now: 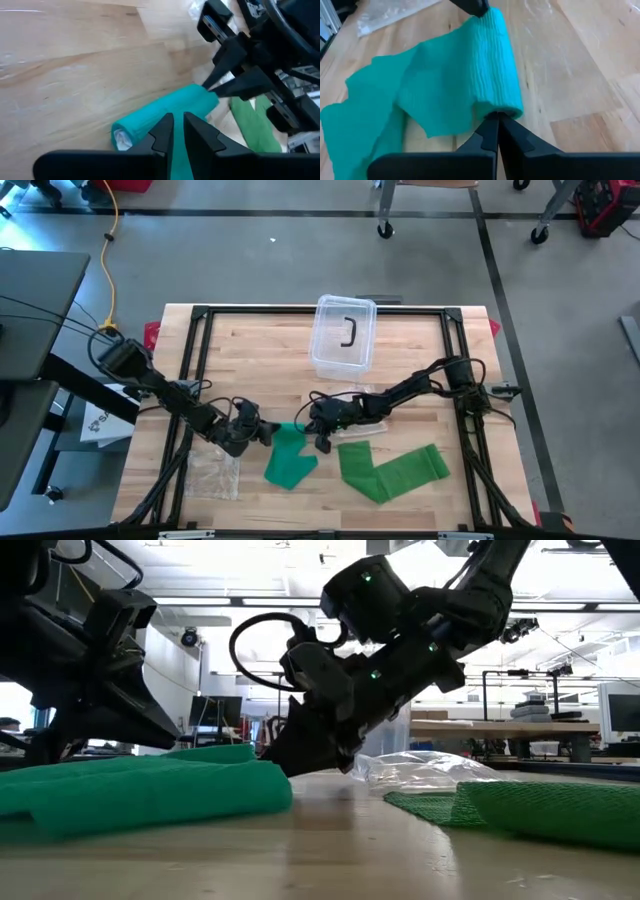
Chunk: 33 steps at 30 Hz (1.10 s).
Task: Roll bandage
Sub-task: Roll the blue bandage
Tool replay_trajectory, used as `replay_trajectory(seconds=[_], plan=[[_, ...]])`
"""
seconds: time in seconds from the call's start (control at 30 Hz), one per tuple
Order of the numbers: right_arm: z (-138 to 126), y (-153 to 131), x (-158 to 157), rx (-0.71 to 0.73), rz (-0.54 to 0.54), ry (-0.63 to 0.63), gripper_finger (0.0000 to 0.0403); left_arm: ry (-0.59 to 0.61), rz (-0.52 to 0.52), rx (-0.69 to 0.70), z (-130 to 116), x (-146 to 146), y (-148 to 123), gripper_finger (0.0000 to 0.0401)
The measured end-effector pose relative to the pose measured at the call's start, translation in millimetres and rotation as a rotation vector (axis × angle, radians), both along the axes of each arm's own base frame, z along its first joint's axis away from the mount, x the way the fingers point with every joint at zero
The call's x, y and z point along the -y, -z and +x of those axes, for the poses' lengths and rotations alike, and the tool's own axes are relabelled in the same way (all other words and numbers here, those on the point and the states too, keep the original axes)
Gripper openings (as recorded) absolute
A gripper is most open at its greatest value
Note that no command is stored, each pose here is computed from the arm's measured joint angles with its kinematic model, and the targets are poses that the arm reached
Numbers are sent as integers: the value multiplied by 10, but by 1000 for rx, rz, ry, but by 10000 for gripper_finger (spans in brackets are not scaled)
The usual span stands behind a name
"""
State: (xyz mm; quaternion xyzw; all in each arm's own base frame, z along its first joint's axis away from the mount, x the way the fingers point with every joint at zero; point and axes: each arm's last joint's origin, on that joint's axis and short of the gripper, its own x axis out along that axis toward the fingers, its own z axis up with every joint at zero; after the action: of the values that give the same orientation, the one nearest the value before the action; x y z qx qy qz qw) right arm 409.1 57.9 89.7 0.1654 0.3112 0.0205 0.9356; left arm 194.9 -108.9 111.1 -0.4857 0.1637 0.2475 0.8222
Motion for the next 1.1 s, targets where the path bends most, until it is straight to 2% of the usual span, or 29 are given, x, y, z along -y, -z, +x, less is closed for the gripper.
replay_trajectory(seconds=[0.17, 0.27, 0.37, 0.43, 0.7, 0.97, 1.1], plan=[[-2, 3, -3, -3, -1, -7, 2, 107, 43, 9, -13, 8, -144, 33], [-1, 9, -3, -2, -4, -9, 2, 169, 9, -28, -47, 6, -179, 25], [11, 56, -2, 8, 0, -5, 2, 193, -23, -126, -90, -2, -92, 14], [30, 83, 8, 33, 6, 2, 2, 192, -2, -191, -118, -17, -13, 6], [47, 119, 50, 45, 6, 26, 2, 217, 102, -251, -117, -61, 105, 1], [52, 117, 50, 56, -5, 19, 2, 416, -74, -270, -183, 49, -17, 1], [53, 116, 51, 63, -20, 11, 2, 419, -162, -346, -281, 23, -68, 1]])
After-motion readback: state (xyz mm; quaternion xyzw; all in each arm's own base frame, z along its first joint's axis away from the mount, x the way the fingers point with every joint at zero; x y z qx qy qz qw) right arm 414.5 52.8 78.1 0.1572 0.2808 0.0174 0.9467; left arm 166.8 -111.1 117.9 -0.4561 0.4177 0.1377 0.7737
